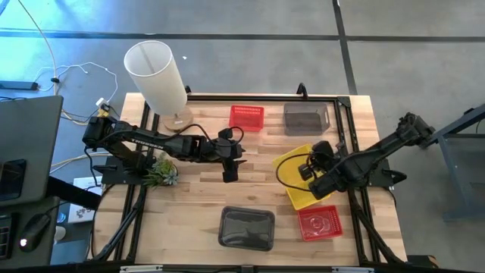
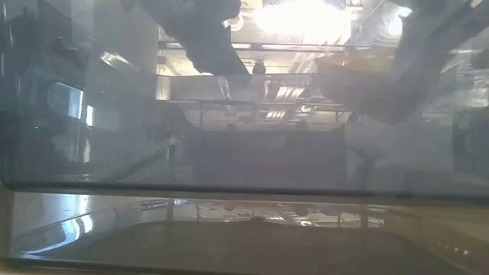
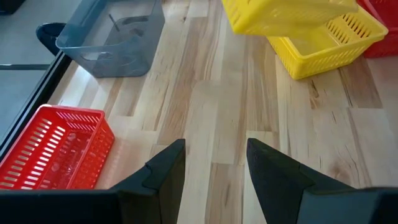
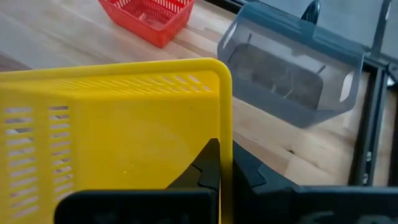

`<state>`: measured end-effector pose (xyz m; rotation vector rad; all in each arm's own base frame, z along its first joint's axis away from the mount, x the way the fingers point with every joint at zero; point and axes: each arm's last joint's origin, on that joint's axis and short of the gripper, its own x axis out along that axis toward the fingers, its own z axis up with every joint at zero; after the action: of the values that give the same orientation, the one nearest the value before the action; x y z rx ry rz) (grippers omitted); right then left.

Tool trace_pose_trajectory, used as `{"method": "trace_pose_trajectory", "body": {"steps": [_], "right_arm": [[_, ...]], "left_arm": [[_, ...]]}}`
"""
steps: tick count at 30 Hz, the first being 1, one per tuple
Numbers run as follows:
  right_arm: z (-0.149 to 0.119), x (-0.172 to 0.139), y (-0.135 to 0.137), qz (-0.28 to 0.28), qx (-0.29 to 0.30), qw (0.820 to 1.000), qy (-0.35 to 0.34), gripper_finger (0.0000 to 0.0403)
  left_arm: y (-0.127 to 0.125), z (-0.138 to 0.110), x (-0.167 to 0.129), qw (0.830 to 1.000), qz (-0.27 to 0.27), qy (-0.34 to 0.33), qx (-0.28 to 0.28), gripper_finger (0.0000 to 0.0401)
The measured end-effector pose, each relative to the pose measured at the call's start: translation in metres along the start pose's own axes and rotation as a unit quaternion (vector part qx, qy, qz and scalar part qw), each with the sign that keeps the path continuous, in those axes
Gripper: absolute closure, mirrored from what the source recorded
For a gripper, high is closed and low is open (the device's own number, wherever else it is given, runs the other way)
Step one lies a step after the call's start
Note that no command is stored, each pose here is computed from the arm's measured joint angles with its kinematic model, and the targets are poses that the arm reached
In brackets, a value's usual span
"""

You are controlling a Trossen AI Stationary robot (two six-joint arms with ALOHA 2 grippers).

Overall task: Stack baskets by color
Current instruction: Stack the left yellow bin into the stacked yellow bins

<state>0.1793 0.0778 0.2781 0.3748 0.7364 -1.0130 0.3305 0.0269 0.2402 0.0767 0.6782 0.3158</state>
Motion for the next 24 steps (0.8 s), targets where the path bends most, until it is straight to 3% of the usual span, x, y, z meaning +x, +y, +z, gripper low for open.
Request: {"method": "trace_pose_trajectory", "body": {"steps": [11, 24], "right_arm": [[-0.017, -0.002, -0.035, 0.039, 0.063, 0.997, 0.003, 0.0403], [-0.045, 0.007, -0.053, 0.145, 0.125, 0.979, 0.076, 0.0403]], "left_arm": [[0.0, 0.0, 0.0, 1.0, 0.0, 0.0, 0.0, 0.0245], [0.0, -0.003, 0.0, 1.0, 0.0, 0.016, 0.002, 0.0245]]}}
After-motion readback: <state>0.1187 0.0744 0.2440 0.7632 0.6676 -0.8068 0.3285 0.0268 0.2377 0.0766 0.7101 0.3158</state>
